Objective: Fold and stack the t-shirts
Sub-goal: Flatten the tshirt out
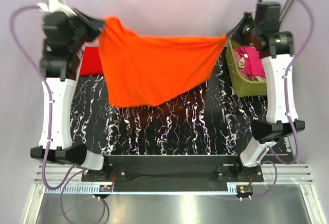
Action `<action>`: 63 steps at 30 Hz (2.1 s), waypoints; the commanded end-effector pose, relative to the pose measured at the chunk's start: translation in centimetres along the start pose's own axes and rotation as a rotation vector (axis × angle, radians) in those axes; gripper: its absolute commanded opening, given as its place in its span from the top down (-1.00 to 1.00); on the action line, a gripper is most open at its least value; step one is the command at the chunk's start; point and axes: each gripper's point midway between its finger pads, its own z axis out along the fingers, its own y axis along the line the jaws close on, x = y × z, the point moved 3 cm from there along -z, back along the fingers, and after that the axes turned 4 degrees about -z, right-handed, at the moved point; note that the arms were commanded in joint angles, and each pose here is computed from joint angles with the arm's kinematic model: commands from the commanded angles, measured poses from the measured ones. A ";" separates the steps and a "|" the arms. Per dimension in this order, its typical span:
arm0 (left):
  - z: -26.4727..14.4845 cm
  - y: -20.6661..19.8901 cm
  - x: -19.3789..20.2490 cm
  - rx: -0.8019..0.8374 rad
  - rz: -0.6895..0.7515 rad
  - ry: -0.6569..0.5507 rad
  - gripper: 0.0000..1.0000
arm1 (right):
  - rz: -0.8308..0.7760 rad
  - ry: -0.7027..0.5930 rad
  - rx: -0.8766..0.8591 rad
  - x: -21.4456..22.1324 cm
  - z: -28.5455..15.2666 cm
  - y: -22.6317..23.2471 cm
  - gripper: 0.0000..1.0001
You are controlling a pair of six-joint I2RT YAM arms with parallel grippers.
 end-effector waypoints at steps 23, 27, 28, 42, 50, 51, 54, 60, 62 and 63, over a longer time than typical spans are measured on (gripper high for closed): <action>-21.1 21.9 19.3 -0.559 -0.206 0.126 1.00 | 0.299 0.523 0.032 30.0 -10.5 -10.2 1.00; -20.7 22.9 19.3 -0.602 -0.201 0.107 1.00 | 0.287 0.568 0.072 32.3 -10.3 -11.6 1.00; -20.1 23.1 19.3 -0.622 -0.194 0.125 1.00 | 0.277 0.566 0.072 32.1 -10.2 -11.6 1.00; -12.5 18.6 16.8 -0.424 -0.088 0.241 1.00 | 0.158 0.502 0.074 26.6 -6.5 -10.3 1.00; -4.7 9.8 6.0 -0.220 0.027 0.014 1.00 | 0.101 0.266 0.048 13.8 1.7 -6.1 1.00; -2.6 7.9 3.8 -0.190 0.041 -0.009 1.00 | 0.080 0.233 0.044 11.9 2.5 -5.8 1.00; 1.1 2.4 -1.2 -0.049 0.083 -0.073 1.00 | 0.111 0.123 -0.005 4.3 4.2 -4.1 1.00; -0.7 -10.5 -10.0 0.410 0.167 -0.248 1.00 | 0.106 -0.197 -0.171 -8.1 -0.8 1.4 1.00; -2.6 -12.2 -11.4 0.513 0.173 -0.284 1.00 | 0.110 -0.309 -0.213 -10.9 -4.4 2.0 1.00; -4.7 -13.4 -11.7 0.571 0.190 -0.303 1.00 | 0.103 -0.338 -0.226 -11.4 -5.6 2.3 1.00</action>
